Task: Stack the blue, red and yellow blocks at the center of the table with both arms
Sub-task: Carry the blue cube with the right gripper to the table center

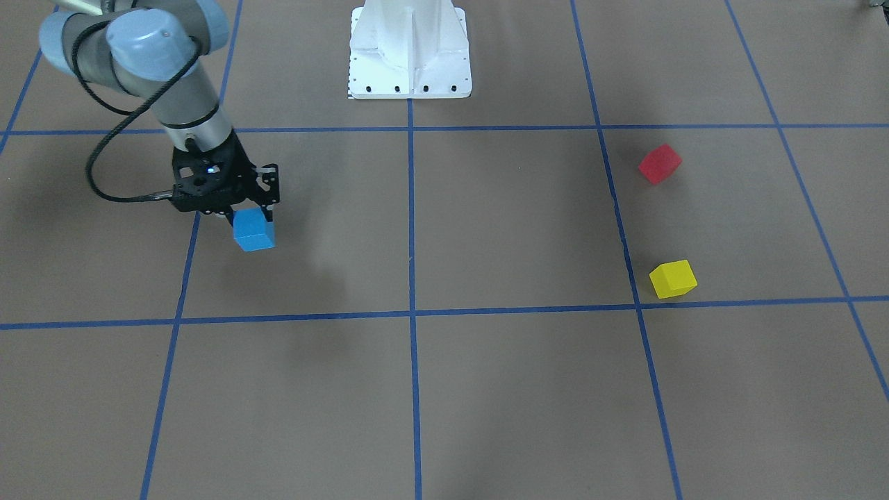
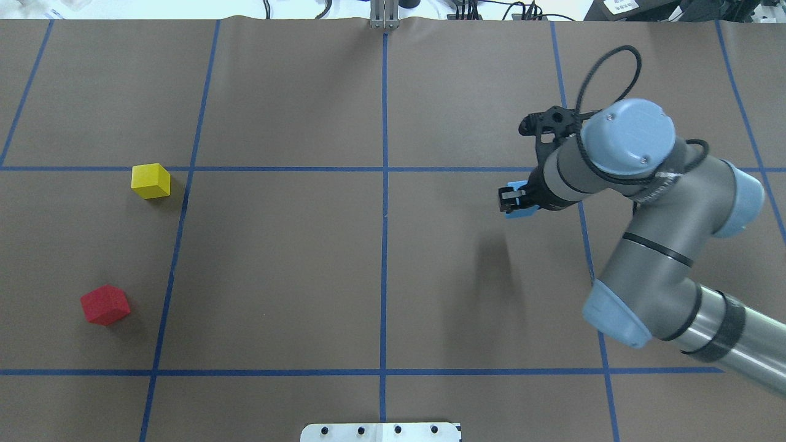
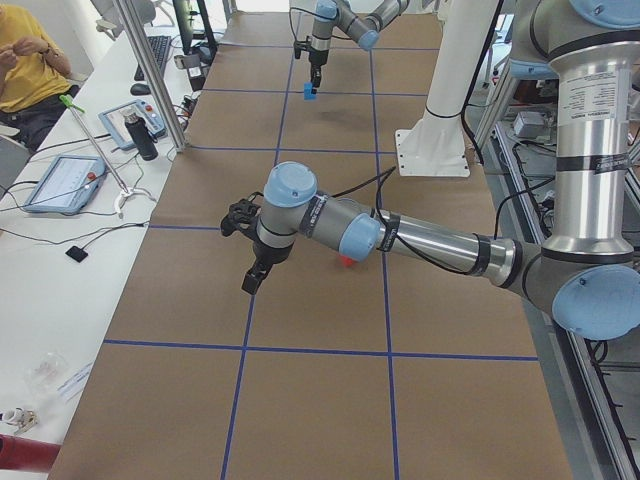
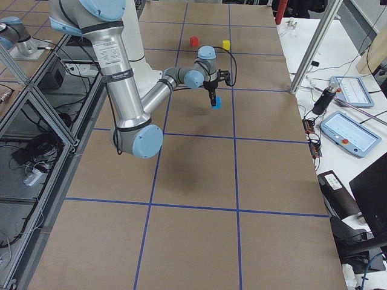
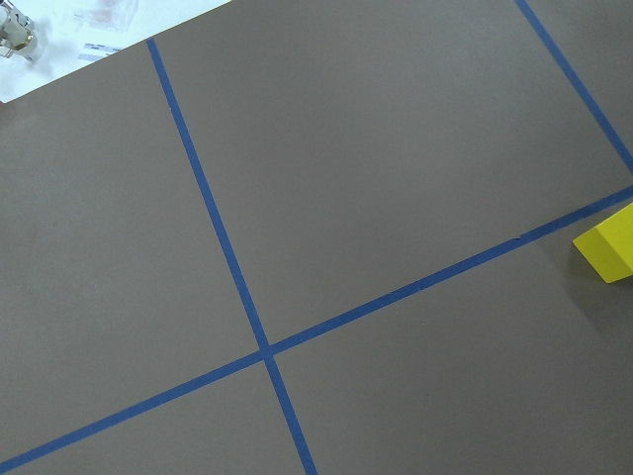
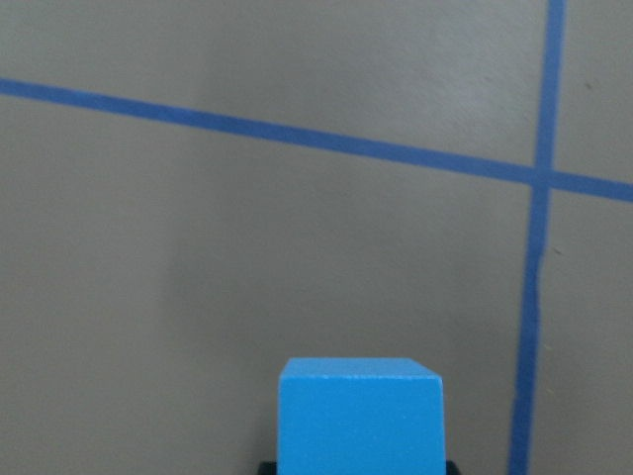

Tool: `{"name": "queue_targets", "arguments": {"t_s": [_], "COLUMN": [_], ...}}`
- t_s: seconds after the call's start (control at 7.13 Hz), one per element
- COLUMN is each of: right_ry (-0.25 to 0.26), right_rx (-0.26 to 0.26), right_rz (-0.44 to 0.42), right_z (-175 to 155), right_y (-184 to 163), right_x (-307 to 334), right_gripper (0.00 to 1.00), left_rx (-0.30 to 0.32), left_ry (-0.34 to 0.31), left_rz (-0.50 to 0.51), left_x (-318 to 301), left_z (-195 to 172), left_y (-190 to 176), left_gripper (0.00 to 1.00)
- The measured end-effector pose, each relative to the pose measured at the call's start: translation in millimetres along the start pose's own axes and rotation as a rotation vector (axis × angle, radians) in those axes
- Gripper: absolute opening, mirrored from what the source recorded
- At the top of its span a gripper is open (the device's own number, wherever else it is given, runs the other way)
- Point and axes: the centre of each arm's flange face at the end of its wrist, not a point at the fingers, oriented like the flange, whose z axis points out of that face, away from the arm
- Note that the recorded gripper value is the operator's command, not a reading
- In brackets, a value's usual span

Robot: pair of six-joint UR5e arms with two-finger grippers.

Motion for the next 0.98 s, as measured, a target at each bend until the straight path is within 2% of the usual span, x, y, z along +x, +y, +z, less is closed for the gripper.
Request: {"name": "queue_targets", "arguments": {"t_s": [0.28,0.56,0.7,0.98], "right_ry": [0.002,0.022,0.019,0.024], "right_rx": [-0.037,-0.041,-0.037,-0.018], "right_rz": [0.116,0.164,0.156,0.124], "right_z": [9.0,41.5,61.4,83.6], "right_y": [-19.1,-15.5,-6.9,5.0], "right_x": [-107.8,-195.2,-216.8,-227.0], "right_gripper": [0.00,0.04,0.37,0.71], "left_rx": [-0.003,-0.004,-0.004,-0.003], "left_ry": [0.000,0.000,0.000,0.001], "left_rz": [-0.003,-0.004,-0.004,-0.002], "left_x": [-1.0,-1.3,-1.3,-1.0], "left_z": [1.4,1.8,1.8,1.8], "left_y": [0.8,1.1,1.0,0.3], "left_gripper": [1.00,1.00,1.00,1.00]}}
